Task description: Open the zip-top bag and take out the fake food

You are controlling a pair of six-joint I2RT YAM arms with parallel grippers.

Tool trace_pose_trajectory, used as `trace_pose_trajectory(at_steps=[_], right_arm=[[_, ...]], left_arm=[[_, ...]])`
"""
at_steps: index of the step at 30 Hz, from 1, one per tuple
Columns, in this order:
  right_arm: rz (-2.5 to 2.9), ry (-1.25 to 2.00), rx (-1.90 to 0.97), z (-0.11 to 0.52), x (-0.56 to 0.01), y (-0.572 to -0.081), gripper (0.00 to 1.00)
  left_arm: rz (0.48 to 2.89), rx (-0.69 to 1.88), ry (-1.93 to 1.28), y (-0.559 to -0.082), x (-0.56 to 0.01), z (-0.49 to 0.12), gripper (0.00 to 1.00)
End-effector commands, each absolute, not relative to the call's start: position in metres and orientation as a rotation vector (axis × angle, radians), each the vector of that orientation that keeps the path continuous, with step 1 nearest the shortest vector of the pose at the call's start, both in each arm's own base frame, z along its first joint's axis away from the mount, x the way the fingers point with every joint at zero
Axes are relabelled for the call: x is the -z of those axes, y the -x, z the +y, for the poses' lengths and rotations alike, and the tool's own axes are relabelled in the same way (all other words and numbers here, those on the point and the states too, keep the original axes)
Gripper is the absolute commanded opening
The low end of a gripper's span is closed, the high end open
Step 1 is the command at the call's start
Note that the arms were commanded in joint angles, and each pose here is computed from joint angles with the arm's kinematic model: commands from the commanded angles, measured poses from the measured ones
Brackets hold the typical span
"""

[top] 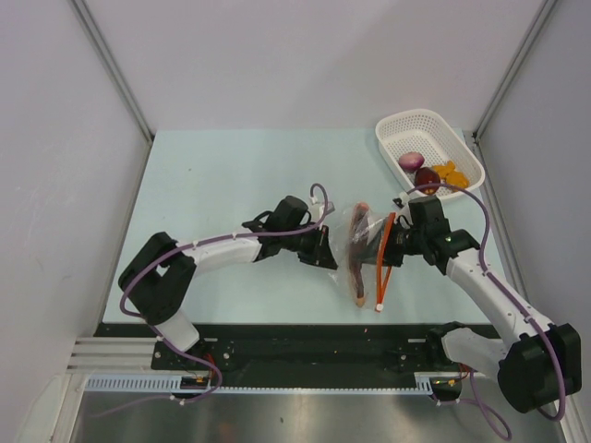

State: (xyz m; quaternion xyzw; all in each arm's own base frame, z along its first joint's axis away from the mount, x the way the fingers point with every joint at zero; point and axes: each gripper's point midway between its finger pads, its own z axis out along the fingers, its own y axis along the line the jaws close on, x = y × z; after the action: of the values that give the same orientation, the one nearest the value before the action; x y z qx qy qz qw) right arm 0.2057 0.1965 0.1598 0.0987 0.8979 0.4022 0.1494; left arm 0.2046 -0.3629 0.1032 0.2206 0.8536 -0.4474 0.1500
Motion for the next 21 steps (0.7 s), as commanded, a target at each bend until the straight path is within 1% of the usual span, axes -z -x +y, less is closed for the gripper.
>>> trace_pose_trajectory(at_steps=[1,5,8,11,14,15,17,19,20,21], right_arm=[[2.538,-0.288,-1.326,0.204,-0.182,-0.200,0.00],[2.575,-0.331,-1.347,0.197,-0.182,-0.191,0.00],[2.629,-0.332,-1.339,0.194,-0.176,-0.182,0.00],[2.647,-0.337,-1.368,0.195,-0.176,-0.174,0.00],[2.660,-0.311,-1.379,0.195,-0.175,-0.169,0.00],[2.670,-0.305,-1.371,0.194,-0.173,-0.168,0.00],[2.651,-0.330,-1.393,0.195,-0.173,-0.170,0.00],[2.581,-0.351,-1.416,0.197,-0.179,-0.182,0.00],[2.571,-0.430,-1.434,0.199,-0.179,-0.185,0.00],[2.512,-0.427,-1.432,0.200,-0.183,-0.196,0.00]], left_arm=[[2.489,1.080,-0.541,-0.233,-0.097,-0.334,0.00],[2.523,0.734,-0.427,-0.264,-0.082,-0.289,0.00],[2.528,0.562,-0.450,-0.276,-0.080,-0.270,0.00],[2.527,0.486,-0.464,-0.282,-0.079,-0.263,0.00],[2.527,0.494,-0.437,-0.283,-0.079,-0.259,0.00],[2.533,0.560,-0.445,-0.280,-0.080,-0.263,0.00],[2.543,0.609,-0.477,-0.274,-0.078,-0.268,0.00],[2.496,0.770,-0.515,-0.265,-0.091,-0.285,0.00],[2.496,0.800,-0.511,-0.261,-0.093,-0.286,0.02],[2.491,0.854,-0.520,-0.256,-0.098,-0.290,0.07]])
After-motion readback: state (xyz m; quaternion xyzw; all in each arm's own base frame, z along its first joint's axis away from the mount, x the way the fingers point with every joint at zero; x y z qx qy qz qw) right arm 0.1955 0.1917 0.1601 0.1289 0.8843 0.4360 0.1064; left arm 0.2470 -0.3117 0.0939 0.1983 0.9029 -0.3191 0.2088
